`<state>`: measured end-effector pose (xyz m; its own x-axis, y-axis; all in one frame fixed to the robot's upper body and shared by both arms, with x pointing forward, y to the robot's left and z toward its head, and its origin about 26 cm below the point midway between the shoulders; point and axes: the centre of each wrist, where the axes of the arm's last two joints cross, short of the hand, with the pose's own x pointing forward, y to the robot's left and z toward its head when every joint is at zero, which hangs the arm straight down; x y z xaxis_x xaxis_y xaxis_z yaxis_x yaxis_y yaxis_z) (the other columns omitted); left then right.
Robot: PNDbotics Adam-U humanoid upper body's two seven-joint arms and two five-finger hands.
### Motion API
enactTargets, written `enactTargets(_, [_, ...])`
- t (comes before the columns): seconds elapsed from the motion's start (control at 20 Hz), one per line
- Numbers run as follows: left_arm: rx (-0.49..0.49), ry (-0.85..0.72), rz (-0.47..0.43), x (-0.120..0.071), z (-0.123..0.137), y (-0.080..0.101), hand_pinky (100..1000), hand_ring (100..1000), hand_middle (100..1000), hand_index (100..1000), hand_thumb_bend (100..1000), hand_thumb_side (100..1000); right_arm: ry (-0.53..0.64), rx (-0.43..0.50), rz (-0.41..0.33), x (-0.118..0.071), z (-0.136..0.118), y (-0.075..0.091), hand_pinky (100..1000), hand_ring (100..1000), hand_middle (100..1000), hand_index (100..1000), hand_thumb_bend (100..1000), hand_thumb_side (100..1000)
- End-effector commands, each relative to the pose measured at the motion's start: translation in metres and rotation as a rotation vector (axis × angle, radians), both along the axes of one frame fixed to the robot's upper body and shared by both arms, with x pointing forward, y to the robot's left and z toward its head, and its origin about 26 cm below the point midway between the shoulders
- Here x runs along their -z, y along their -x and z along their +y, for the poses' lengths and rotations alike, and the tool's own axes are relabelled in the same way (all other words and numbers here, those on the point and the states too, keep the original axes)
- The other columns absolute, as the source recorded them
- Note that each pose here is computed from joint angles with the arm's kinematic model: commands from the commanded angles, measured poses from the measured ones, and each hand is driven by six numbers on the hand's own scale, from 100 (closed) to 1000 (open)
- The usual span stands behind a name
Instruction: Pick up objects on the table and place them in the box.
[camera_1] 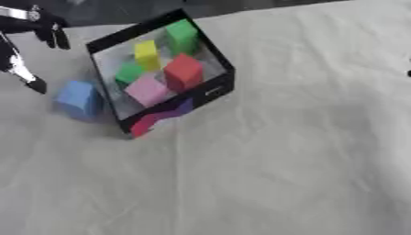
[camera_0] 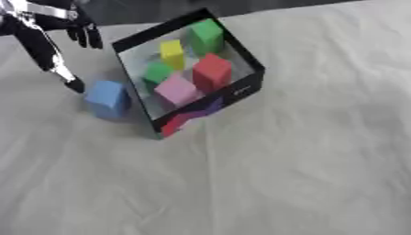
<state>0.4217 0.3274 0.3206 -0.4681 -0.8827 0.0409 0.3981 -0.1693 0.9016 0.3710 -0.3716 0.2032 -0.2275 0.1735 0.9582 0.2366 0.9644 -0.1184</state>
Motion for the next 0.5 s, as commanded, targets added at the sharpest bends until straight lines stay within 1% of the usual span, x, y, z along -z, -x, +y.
enactTargets(0.05, [-0.011,-0.002,-0.003,-0.006,0.007,0.001,780,731,718,771,761,338,0.034,0.014,-0.031,-0.015,-0.006,0.002,734,789,678,779,242,556])
enactTargets(0.25, [-0.01,-0.002,0.022,0.002,0.007,-0.003,790,756,755,798,773,351,0.031,0.013,-0.031,-0.015,-0.006,0.002,734,789,678,778,240,558])
enactTargets(0.45, [-0.005,-0.016,0.038,0.008,0.006,-0.005,801,775,764,806,797,327,0.027,0.011,-0.028,-0.013,-0.005,0.001,733,789,678,778,239,561])
enactTargets(0.5, [-0.005,-0.023,0.04,0.009,0.006,-0.005,807,783,766,810,817,322,0.027,0.011,-0.027,-0.013,-0.005,0.001,733,788,677,778,239,561])
